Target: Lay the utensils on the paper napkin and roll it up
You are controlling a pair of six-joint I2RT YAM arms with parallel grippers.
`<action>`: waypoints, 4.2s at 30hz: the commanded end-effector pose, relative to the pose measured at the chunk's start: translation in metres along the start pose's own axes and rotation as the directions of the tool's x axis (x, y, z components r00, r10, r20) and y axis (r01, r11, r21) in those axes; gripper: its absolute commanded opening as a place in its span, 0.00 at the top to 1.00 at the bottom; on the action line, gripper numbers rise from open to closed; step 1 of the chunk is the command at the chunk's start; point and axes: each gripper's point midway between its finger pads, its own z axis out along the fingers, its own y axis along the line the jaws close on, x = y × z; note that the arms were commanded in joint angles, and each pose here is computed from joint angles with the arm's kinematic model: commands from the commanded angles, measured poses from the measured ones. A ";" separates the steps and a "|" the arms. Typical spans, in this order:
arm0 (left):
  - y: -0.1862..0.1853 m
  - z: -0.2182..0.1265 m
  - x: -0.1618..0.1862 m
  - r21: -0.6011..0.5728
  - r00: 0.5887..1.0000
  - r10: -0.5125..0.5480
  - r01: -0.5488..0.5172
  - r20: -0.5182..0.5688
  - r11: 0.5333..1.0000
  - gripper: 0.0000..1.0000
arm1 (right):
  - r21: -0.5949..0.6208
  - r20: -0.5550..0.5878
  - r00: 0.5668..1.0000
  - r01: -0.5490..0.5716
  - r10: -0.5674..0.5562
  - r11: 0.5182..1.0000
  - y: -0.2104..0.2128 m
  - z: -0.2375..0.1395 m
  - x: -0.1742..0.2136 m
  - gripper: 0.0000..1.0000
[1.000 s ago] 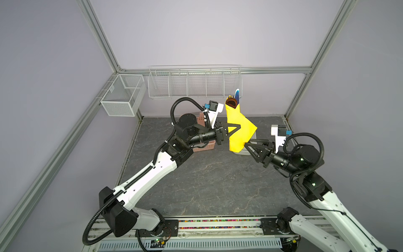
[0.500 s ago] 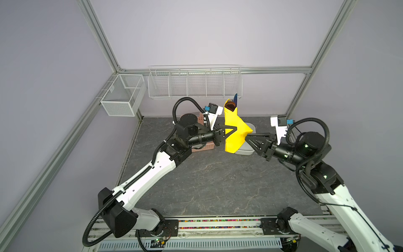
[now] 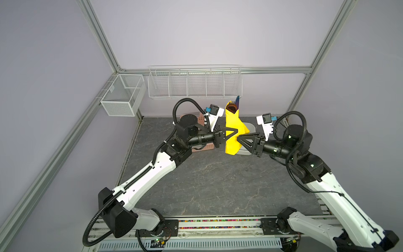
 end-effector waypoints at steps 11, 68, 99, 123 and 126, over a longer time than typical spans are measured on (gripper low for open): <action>-0.029 -0.007 -0.021 0.109 0.997 0.037 -0.044 0.067 0.993 1.00 | -0.100 0.008 0.999 0.047 -0.046 0.994 0.016 0.009 -0.012 0.65; -0.057 -0.003 -0.034 0.236 0.996 0.010 -0.031 0.092 0.971 1.00 | -0.303 -0.034 0.995 0.077 -0.092 0.950 0.050 0.014 -0.002 0.83; -0.058 -0.041 -0.028 0.150 0.999 0.009 -0.015 0.037 0.989 0.44 | -0.321 0.035 0.991 0.132 -0.128 0.938 0.065 -0.005 -0.012 0.90; -0.048 -0.022 -0.016 0.150 0.999 -0.027 0.031 -0.032 0.988 0.67 | -0.304 0.023 0.992 0.128 -0.127 0.944 0.059 0.000 -0.011 0.90; -0.051 -0.022 -0.016 0.153 0.999 -0.021 0.026 -0.036 0.988 0.73 | -0.302 0.017 0.992 0.125 -0.126 0.945 0.058 0.001 -0.010 0.90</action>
